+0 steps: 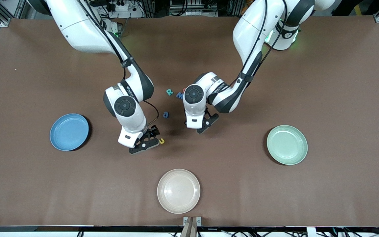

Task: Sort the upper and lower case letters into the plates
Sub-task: 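Grasp the yellow H with the left gripper while the right gripper reaches letters, then release the yellow H into the green plate with the left gripper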

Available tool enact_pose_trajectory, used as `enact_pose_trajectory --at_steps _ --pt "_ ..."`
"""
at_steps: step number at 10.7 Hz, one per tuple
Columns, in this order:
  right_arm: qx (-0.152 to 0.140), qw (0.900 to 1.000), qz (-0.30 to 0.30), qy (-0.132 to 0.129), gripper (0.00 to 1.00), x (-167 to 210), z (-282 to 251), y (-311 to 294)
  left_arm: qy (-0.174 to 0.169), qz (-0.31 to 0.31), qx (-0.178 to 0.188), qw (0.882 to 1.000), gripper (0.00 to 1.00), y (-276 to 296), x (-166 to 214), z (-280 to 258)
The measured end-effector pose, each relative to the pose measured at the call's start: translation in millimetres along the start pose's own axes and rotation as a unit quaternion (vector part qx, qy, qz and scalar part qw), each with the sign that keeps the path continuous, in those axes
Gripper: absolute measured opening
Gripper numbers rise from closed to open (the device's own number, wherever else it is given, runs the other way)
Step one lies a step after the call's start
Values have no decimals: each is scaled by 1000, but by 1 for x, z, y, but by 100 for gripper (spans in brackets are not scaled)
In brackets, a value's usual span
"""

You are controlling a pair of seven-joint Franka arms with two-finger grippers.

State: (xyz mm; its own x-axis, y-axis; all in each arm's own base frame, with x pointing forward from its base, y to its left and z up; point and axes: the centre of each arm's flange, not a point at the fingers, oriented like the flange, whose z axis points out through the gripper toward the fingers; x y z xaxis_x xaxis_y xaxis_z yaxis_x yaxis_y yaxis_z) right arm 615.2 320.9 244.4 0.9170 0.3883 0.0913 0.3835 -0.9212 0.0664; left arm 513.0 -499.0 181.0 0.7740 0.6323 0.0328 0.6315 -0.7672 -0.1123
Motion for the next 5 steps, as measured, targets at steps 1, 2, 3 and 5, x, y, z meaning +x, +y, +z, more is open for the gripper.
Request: enact_pose_trajectory --at_steps 1,2,3,5 --pt "1 1000 0 0 100 -2 2 -3 30 7 15 999 33 -5 25 -22" --pt "2 1000 -1 1 100 -2 4 -7 45 19 18 999 33 -15 66 -65" --pt "5 1000 0 5 100 -2 5 -13 46 40 20 998 33 -32 111 -104" --pt "13 1000 8 17 100 -3 15 -32 33 90 22 995 33 -86 211 -151"
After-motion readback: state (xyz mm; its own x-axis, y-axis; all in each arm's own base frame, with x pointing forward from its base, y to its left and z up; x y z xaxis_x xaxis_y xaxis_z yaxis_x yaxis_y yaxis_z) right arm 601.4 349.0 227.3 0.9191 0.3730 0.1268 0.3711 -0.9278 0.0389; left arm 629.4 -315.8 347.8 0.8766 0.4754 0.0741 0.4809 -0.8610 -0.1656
